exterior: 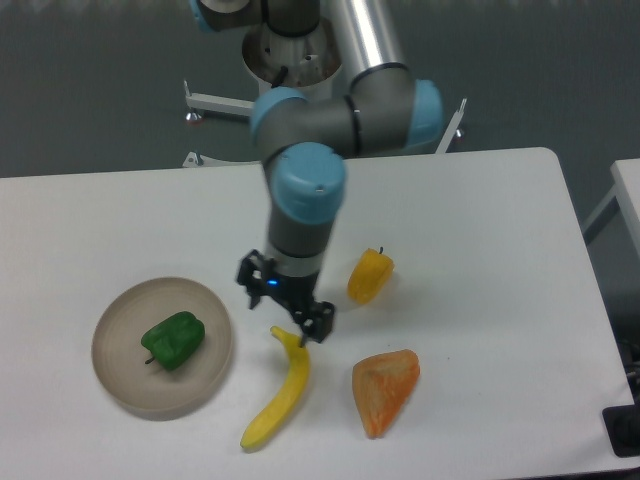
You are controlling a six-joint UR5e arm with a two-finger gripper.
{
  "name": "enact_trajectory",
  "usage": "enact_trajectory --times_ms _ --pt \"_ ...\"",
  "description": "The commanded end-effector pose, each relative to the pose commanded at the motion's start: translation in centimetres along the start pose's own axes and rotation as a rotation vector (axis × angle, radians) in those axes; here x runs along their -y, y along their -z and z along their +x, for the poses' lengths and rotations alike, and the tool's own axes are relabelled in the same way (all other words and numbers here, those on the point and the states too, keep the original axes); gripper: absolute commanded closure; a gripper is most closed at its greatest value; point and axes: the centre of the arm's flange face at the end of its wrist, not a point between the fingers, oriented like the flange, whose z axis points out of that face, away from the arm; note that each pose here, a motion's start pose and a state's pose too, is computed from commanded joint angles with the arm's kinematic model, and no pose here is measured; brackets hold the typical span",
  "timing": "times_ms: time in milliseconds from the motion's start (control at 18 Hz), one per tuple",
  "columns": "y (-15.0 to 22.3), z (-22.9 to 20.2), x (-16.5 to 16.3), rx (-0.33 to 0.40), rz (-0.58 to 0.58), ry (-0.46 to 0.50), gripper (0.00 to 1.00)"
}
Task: Pick up the green pepper from the plate
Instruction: 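Move the open gripper across the table toward the green pepper on the plate, then lower the gripper over the green pepper, straddling it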
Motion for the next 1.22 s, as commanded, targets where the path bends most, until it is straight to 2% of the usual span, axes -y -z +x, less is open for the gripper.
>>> enact_trajectory --times_ms 389,667,889,1222 --pt "-3.0 3.7 1.8 -0.035 -0.029 0.036 0.00" --pt "-5.5 5.1 3.3 -0.023 -0.017 0.070 0.00" --pt "-6.5 6.5 3.9 0.007 -0.059 0.047 0.00" --pt "-7.2 7.4 4.3 -0.002 -0.066 0.043 0.00"
